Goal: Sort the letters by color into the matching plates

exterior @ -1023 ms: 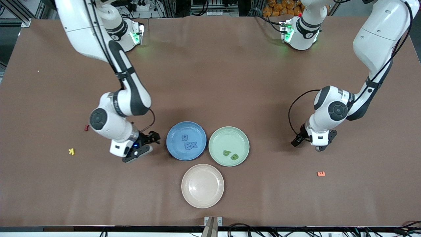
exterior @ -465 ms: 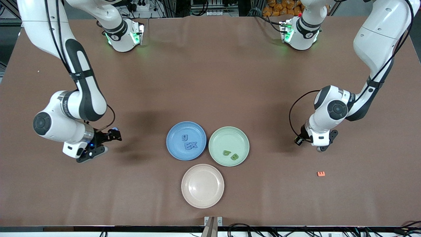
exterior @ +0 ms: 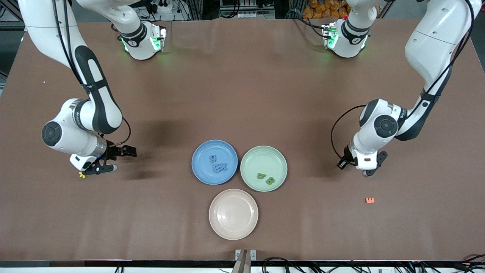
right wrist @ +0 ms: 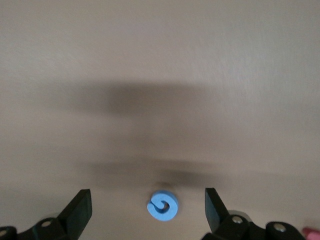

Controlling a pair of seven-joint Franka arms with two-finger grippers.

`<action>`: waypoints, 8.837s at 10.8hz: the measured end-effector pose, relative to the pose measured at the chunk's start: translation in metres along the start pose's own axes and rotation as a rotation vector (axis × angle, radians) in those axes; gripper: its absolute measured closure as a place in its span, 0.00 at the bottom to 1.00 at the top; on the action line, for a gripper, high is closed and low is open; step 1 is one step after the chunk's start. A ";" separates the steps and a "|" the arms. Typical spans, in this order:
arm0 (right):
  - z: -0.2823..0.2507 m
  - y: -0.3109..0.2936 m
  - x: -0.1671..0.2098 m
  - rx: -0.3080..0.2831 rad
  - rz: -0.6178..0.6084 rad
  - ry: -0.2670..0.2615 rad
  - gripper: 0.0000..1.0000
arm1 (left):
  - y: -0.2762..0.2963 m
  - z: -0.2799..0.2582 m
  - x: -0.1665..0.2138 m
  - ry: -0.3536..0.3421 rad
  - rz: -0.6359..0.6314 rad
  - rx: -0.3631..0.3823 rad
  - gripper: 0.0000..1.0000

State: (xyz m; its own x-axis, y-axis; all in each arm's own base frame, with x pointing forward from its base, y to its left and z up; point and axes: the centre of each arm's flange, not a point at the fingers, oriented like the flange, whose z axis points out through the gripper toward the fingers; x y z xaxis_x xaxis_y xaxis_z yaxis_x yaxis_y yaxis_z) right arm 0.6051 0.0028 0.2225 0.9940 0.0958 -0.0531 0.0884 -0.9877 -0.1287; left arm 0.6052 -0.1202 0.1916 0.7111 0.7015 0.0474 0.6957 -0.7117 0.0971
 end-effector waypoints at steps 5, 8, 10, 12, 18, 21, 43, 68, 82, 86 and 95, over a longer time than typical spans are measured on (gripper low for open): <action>0.019 0.008 -0.017 -0.017 0.225 -0.003 0.00 | 0.067 -0.027 -0.052 0.026 -0.012 -0.073 0.72; 0.038 0.010 -0.032 -0.038 0.260 0.018 0.00 | 0.104 -0.036 -0.092 0.022 -0.022 -0.113 0.72; 0.048 0.010 -0.042 -0.044 0.264 0.007 0.00 | 0.126 -0.035 -0.123 0.007 -0.023 -0.131 0.72; 0.051 0.011 -0.044 -0.049 0.266 0.017 0.05 | 0.141 -0.038 -0.145 0.000 -0.011 -0.148 0.72; 0.048 0.003 -0.045 -0.055 0.250 0.042 0.64 | 0.164 -0.038 -0.196 -0.024 0.004 -0.169 0.56; 0.050 0.000 -0.045 -0.057 0.245 0.042 0.64 | 0.164 -0.037 -0.194 -0.017 -0.007 -0.145 0.16; 0.028 -0.362 0.019 0.138 0.216 0.130 0.35 | 0.008 -0.041 -0.075 0.018 0.041 0.156 0.00; -0.329 -0.004 -0.015 -0.122 0.050 -0.003 0.00 | -0.088 -0.017 0.006 -0.060 -0.048 0.195 0.00; -0.396 -0.044 -0.046 -0.160 0.266 0.074 0.00 | -0.087 0.012 0.025 -0.050 -0.074 0.133 0.45; -0.394 -0.044 -0.045 -0.160 0.264 0.071 0.00 | -0.085 0.006 0.027 -0.042 -0.100 0.128 0.66; -0.392 -0.046 -0.044 -0.161 0.261 0.070 0.00 | 0.068 -0.051 -0.073 0.035 0.005 -0.041 0.67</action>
State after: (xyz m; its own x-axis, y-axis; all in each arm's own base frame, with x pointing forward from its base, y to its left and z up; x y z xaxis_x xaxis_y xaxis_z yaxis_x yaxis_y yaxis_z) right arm 0.5831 -0.0042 0.6194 0.9860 -0.1667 0.0058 -0.1668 -0.9852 0.0393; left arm 0.5950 -0.2180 0.2450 0.7104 0.6989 0.0823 0.6865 -0.7140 0.1373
